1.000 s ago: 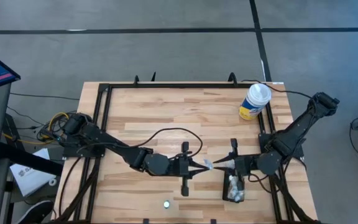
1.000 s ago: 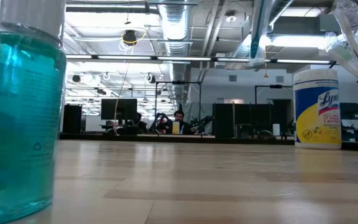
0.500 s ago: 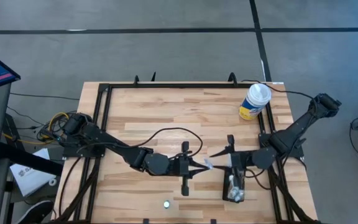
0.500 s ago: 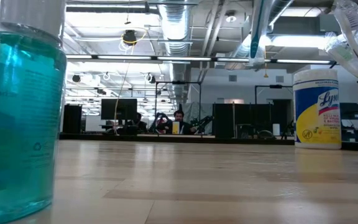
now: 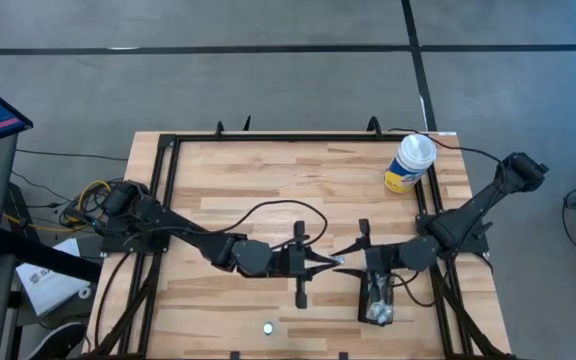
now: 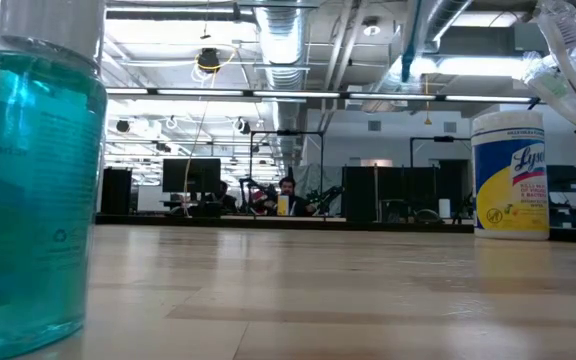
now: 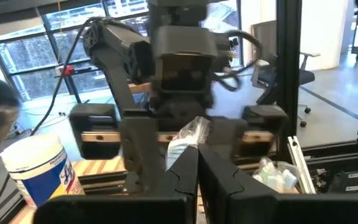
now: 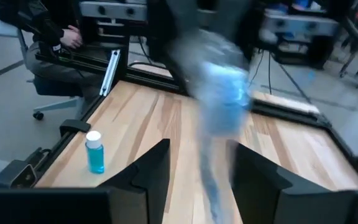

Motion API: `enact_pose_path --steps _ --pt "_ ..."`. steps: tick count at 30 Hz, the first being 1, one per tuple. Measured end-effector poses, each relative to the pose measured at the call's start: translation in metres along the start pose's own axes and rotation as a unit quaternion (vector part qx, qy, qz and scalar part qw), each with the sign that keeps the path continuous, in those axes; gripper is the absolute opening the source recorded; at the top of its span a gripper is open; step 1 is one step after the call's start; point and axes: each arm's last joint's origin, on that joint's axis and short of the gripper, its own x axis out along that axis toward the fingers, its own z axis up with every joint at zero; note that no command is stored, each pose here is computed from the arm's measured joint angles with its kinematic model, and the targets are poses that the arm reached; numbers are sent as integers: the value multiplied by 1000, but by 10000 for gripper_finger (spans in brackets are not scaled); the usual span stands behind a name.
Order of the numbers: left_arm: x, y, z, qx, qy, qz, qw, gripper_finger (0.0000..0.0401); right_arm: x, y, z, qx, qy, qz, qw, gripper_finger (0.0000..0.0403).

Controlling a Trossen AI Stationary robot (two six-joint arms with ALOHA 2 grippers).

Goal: Pick & Place toothbrushing station
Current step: Put the blue toothbrush into the black wire organizer

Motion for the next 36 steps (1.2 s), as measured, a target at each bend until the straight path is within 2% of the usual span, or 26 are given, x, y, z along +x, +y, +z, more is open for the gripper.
enact_pose_path --steps 5,10,20,27,36 --pt "2 5 -1 0 0 -4 1000 0 9 4 -1 -40 -10 -5 999 133" --pt "2 4 -1 0 -1 -7 1000 0 7 3 2 -42 -20 -7 999 107" --pt "2 3 -1 1 0 -12 1000 0 2 7 4 -38 -26 3 999 11" --pt "2 3 -1 1 1 -10 1000 11 1 7 3 -22 -22 5 1000 7" --pt "-5 -4 4 26 0 -15 1000 64 -1 12 3 6 -23 12 1000 5"
